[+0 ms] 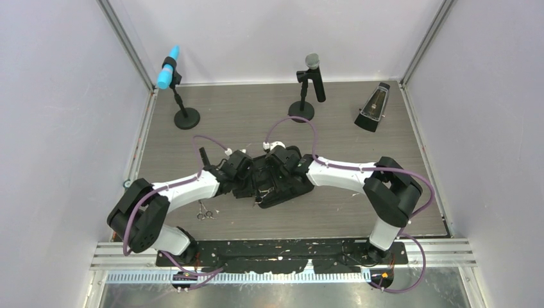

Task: Sort the hair-cutting tools
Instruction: Adjust the hairdressing tool bag at the center of the board.

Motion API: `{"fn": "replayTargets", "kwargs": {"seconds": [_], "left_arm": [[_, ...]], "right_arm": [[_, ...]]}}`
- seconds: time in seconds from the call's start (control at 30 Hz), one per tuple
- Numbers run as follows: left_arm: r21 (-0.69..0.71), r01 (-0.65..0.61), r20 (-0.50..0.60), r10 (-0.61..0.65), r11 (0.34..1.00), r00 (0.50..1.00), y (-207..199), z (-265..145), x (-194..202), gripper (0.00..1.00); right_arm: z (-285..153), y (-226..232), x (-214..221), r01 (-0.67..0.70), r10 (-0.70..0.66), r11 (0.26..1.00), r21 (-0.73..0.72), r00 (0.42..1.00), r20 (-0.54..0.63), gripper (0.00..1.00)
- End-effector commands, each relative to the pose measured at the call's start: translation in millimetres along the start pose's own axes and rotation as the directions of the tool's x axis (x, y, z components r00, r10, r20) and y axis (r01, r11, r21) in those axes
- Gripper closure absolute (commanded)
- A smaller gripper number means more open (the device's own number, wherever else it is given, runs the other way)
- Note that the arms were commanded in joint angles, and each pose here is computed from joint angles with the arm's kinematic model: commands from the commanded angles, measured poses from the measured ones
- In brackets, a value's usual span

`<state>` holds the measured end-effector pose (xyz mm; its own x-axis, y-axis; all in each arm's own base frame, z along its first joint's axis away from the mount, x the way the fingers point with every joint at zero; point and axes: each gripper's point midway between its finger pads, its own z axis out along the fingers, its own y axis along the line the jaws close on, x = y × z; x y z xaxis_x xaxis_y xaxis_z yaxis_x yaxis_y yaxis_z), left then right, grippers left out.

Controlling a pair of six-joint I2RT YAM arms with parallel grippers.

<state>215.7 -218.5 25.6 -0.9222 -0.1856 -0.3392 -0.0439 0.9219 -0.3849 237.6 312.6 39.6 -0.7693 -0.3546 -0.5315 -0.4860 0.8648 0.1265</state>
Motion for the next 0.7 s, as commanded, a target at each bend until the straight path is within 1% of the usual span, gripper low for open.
{"fn": "replayTargets", "kwargs": {"seconds": [0.0,0.1,0.17,0.2,0.23,0.27,0.33,0.5,0.57,0.67], "left_arm": [[0.008,-0.019,0.008,0.019,1.000,1.000,-5.4,-1.1,-7.1,0.65],[0.009,-0.023,0.013,0.022,1.000,1.000,-5.6,-2.6,-8.1,0.64],[0.011,-0.025,0.013,0.025,1.000,1.000,-6.3,-2.7,-8.5,0.65],[0.013,-0.027,0.011,0.027,1.000,1.000,-7.0,-2.4,-8.5,0.65],[0.013,-0.029,0.007,0.029,0.999,1.000,-7.3,-2.0,-8.0,0.65],[0.013,-0.029,0.005,0.029,0.999,1.000,-7.6,-1.6,-8.1,0.65],[0.015,-0.030,0.001,0.030,0.999,1.000,-8.2,-1.0,-7.8,0.65],[0.020,-0.033,-0.004,0.033,0.999,0.999,-9.6,-1.1,-7.7,0.65],[0.020,-0.035,-0.004,0.035,0.999,0.999,-10.0,-1.5,-7.8,0.66],[0.020,-0.037,-0.006,0.037,0.999,0.999,-10.6,-2.0,-8.2,0.67]], "right_arm": [[-8.7,-0.1,-24.1,0.006,-0.007,1.000,0.021,0.999,0.049,0.63],[-11.8,-19.9,-26.0,-0.008,0.003,0.997,0.083,0.998,0.056,0.59],[-15.9,-36.9,-27.9,-0.041,0.035,0.994,0.102,0.997,0.064,0.53],[-16.7,-44.5,-24.8,-0.053,0.047,0.992,0.112,0.997,0.060,0.47],[-21.4,-55.3,-30.0,-0.082,0.073,0.990,0.118,0.994,0.078,0.45],[-22.0,-62.6,-26.3,-0.088,0.079,0.988,0.126,0.994,0.074,0.41],[-26.1,-81.7,-27.0,-0.119,0.107,0.982,0.145,0.991,0.085,0.39],[-27.2,-126.3,-21.3,-0.183,0.169,0.961,0.205,0.982,0.085,0.38],[-24.1,-136.2,-14.9,-0.192,0.181,0.955,0.224,0.981,0.070,0.38],[-16.8,-138.3,-8.5,-0.186,0.180,0.959,0.216,0.983,0.045,0.40]]}}
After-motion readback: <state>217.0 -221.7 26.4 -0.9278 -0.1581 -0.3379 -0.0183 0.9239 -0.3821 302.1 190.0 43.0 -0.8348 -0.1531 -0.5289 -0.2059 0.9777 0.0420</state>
